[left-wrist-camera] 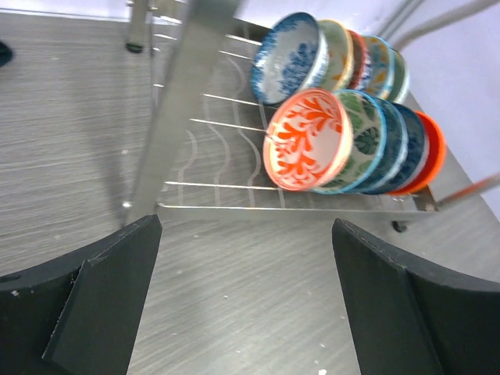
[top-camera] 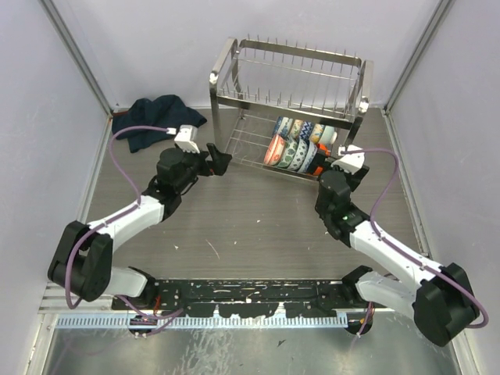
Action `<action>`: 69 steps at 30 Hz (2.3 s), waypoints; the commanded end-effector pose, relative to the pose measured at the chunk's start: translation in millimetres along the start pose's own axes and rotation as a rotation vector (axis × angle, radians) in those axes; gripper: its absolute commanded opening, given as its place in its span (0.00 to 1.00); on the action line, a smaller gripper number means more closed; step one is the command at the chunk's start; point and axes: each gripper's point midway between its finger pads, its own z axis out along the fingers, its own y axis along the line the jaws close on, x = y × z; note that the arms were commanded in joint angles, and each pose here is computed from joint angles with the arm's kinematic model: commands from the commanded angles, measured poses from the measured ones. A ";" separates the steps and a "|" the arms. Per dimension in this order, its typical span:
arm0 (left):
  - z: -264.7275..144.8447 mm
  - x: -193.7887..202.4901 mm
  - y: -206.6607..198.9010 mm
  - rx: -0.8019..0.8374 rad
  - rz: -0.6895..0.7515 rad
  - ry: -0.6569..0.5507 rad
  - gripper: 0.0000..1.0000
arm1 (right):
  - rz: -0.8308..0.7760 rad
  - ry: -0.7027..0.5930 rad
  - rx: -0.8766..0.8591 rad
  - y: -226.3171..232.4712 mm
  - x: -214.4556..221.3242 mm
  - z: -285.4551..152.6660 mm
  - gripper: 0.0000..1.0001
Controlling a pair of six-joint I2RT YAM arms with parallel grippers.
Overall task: Unload the bowls from the dish rack
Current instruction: Move the dish rack to the center of the board, then pick up the bowl from the dish rack.
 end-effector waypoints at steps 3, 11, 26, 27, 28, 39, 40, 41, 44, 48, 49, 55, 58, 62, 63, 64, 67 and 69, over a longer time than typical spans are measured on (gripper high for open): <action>-7.4 15.6 -34.9 0.053 0.034 0.048 0.99 | 0.005 0.022 -0.199 19.3 -4.1 -19.7 1.00; -3.3 23.5 -59.1 0.081 0.044 0.064 0.99 | 0.068 -0.019 -0.148 -11.8 -25.2 -36.6 1.00; 37.9 23.0 -103.5 0.200 0.075 0.105 1.00 | 0.155 -0.066 -0.158 -36.5 -52.6 -59.0 1.00; 44.1 21.7 -106.9 0.212 0.078 0.104 1.00 | 0.163 -0.073 -0.159 -38.9 -55.0 -61.0 1.00; 50.5 22.3 -108.8 0.220 0.081 0.102 1.00 | 0.171 -0.079 -0.159 -41.5 -57.7 -63.0 1.00; 112.5 37.1 -121.8 0.287 0.073 0.084 0.97 | 0.215 -0.103 -0.177 -49.5 -65.0 -71.9 1.00; 116.6 39.0 -122.2 0.289 0.071 0.084 0.94 | 0.215 -0.102 -0.176 -49.3 -64.7 -71.7 1.00; 120.5 39.8 -123.0 0.295 0.070 0.081 0.91 | 0.215 -0.102 -0.177 -48.9 -64.7 -71.6 1.00; 130.4 43.6 -123.1 0.307 0.056 0.080 0.82 | 0.218 -0.102 -0.180 -48.4 -65.1 -71.6 1.00; 138.9 44.1 -121.5 0.340 0.002 0.076 0.78 | 0.222 -0.105 -0.184 -48.3 -66.2 -72.5 1.00; 140.0 43.4 -121.2 0.355 -0.017 0.072 0.76 | 0.223 -0.107 -0.186 -48.4 -67.0 -72.9 1.00; 143.5 45.7 -112.6 0.393 -0.089 0.069 0.71 | 0.230 -0.112 -0.192 -49.3 -68.6 -74.4 1.00; 144.1 48.3 -111.6 0.391 -0.096 0.072 0.70 | 0.233 -0.115 -0.193 -49.3 -69.8 -74.6 1.00; 144.8 52.4 -108.3 0.380 -0.104 0.073 0.66 | 0.232 -0.114 -0.195 -48.9 -69.4 -74.7 1.00; 144.7 53.9 -107.4 0.377 -0.107 0.074 0.65 | 0.232 -0.114 -0.196 -48.9 -69.2 -74.8 1.00; 145.3 54.8 -105.7 0.371 -0.111 0.072 0.64 | 0.233 -0.114 -0.197 -48.9 -69.5 -75.0 1.00; 145.6 58.5 -102.1 0.360 -0.123 0.067 0.63 | 0.234 -0.115 -0.198 -48.9 -69.7 -75.1 1.00; 145.1 62.5 -98.2 0.346 -0.132 0.065 0.62 | 0.234 -0.114 -0.198 -48.8 -69.4 -75.1 1.00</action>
